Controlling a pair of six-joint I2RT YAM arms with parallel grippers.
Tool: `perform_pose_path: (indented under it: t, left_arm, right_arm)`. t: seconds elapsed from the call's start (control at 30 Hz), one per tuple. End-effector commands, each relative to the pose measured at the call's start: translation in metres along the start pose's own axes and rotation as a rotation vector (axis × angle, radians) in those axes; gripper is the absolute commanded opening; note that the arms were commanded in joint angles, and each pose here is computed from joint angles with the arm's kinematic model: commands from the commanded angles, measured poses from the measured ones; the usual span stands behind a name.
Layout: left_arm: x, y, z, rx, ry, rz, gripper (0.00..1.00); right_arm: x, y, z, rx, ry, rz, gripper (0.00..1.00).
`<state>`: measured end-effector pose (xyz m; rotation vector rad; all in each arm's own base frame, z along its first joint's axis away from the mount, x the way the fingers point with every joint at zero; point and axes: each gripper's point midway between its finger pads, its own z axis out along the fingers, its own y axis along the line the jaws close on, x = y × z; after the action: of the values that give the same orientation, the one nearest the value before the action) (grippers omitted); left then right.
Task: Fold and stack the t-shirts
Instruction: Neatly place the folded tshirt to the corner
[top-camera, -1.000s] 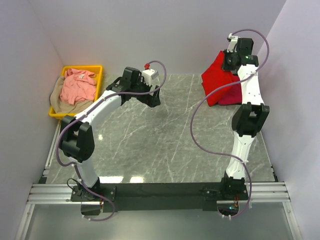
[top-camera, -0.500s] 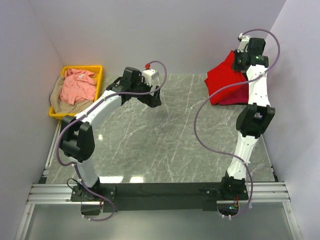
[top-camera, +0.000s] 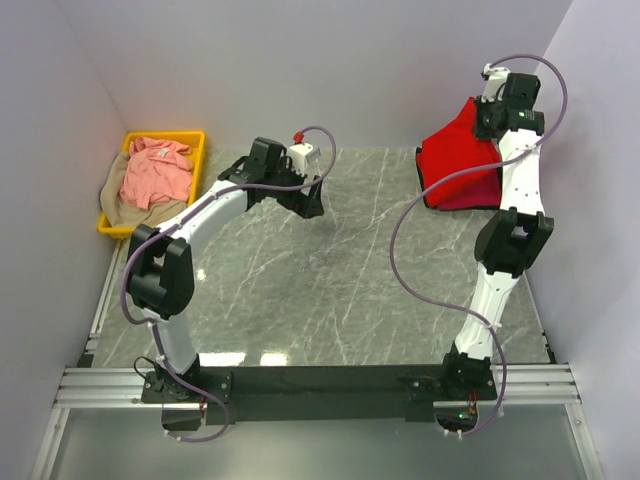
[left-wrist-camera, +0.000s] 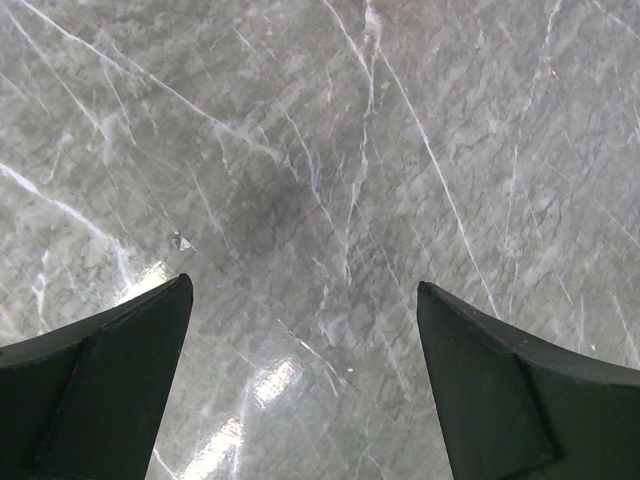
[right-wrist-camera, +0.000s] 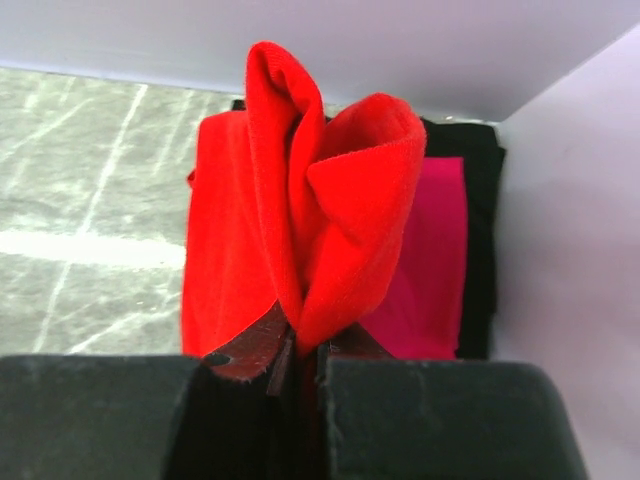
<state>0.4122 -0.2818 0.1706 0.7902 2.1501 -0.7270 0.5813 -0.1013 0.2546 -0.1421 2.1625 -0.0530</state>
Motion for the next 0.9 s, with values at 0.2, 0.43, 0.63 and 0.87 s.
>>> perform_pose_path:
  t: [0.2, 0.43, 0.63, 0.87]
  left_arm:
    - [-0.025, -0.003, -0.002, 0.021, -0.046, 0.053, 1.0]
    - [-0.022, 0.002, 0.004, 0.01, -0.019, 0.03, 0.99]
    - [-0.02, 0.004, 0.005, 0.003, -0.009, 0.027, 1.0]
    - [-0.02, 0.007, 0.008, -0.009, 0.002, 0.029, 0.99]
  right_arm:
    - [-0.02, -0.048, 0.006, 0.149, -0.09, -0.126, 0.0]
    - [0.014, -0.051, 0.044, 0.136, -0.034, -0.194, 0.0]
    - [0.046, -0.065, 0.074, 0.18, 0.024, -0.221, 0.0]
    - [0.075, -0.081, 0.095, 0.231, 0.075, -0.243, 0.0]
